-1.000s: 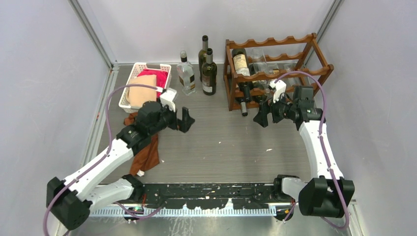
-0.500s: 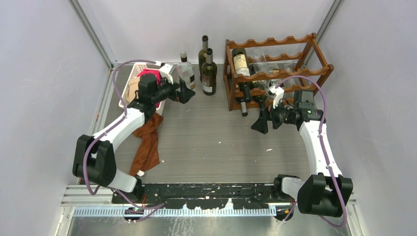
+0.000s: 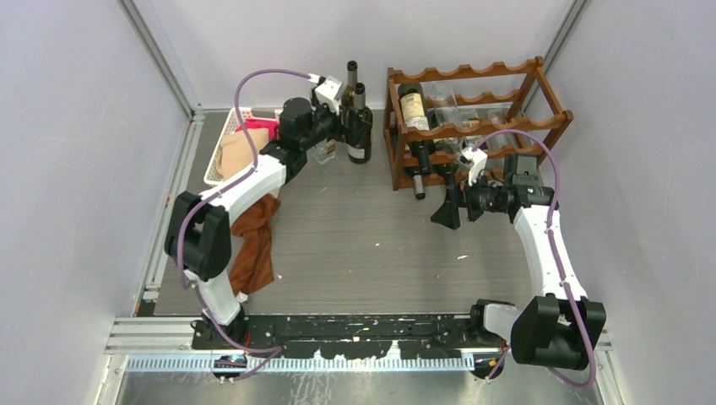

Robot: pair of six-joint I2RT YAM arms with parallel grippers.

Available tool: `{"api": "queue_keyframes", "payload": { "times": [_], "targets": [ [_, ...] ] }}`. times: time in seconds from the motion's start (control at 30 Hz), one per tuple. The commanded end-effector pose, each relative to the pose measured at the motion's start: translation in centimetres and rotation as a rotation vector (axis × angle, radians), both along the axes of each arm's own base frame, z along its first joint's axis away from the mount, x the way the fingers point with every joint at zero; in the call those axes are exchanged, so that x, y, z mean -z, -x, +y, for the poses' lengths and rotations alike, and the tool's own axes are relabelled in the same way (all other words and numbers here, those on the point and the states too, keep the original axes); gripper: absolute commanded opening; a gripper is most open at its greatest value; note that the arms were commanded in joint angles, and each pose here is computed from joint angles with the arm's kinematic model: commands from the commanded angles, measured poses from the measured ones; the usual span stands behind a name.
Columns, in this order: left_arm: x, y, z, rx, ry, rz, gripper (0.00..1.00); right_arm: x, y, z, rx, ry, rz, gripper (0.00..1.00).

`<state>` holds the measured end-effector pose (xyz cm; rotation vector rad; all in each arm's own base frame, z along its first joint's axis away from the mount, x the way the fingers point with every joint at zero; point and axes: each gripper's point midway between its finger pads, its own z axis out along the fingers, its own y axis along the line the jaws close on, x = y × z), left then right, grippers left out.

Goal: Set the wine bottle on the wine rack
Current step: Move the wine bottle to the center of the board.

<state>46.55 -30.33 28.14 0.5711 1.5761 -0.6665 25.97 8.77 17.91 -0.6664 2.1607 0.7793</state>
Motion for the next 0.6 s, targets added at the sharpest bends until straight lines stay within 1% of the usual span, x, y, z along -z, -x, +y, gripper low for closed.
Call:
{"api": "queue_keyframes", "payload": {
  "times": [0.0, 0.13, 0.27, 0.3, 0.47, 0.53, 0.57],
  "targets": [
    [-3.9, -3.9, 0.5, -0.114, 0.009, -0.123, 0.89, -1.2, -0.7, 0.2, -0.015, -0.013, -0.043, 1.0],
    [-3.3, -6.0, 0.1, -0.144, -0.032, -0.115, 0.86, -1.1, -0.7, 0.2, -0.015, -0.014, -0.04, 1.0],
    [-2.8, -7.8, -0.3, -0.169, -0.052, -0.109, 0.86, -1.0, -0.7, 0.2, -0.015, -0.014, -0.038, 1.0],
    [-2.6, -8.2, -0.5, -0.169, -0.053, -0.108, 0.84, -1.0, -0.7, 0.2, -0.015, -0.014, -0.039, 1.0],
    [-1.6, -10.1, -1.2, -0.182, -0.073, -0.083, 0.75, -0.9, -0.7, 0.1, -0.014, -0.012, -0.033, 1.0],
    [-1.5, -10.5, -1.4, -0.183, -0.072, -0.082, 0.67, -0.9, -0.8, 0.1, -0.014, -0.012, -0.033, 1.0],
    [-1.5, -10.6, -1.5, -0.179, -0.071, -0.084, 0.61, -0.9, -0.8, 0.1, -0.014, -0.012, -0.032, 1.0]
  ]
}}
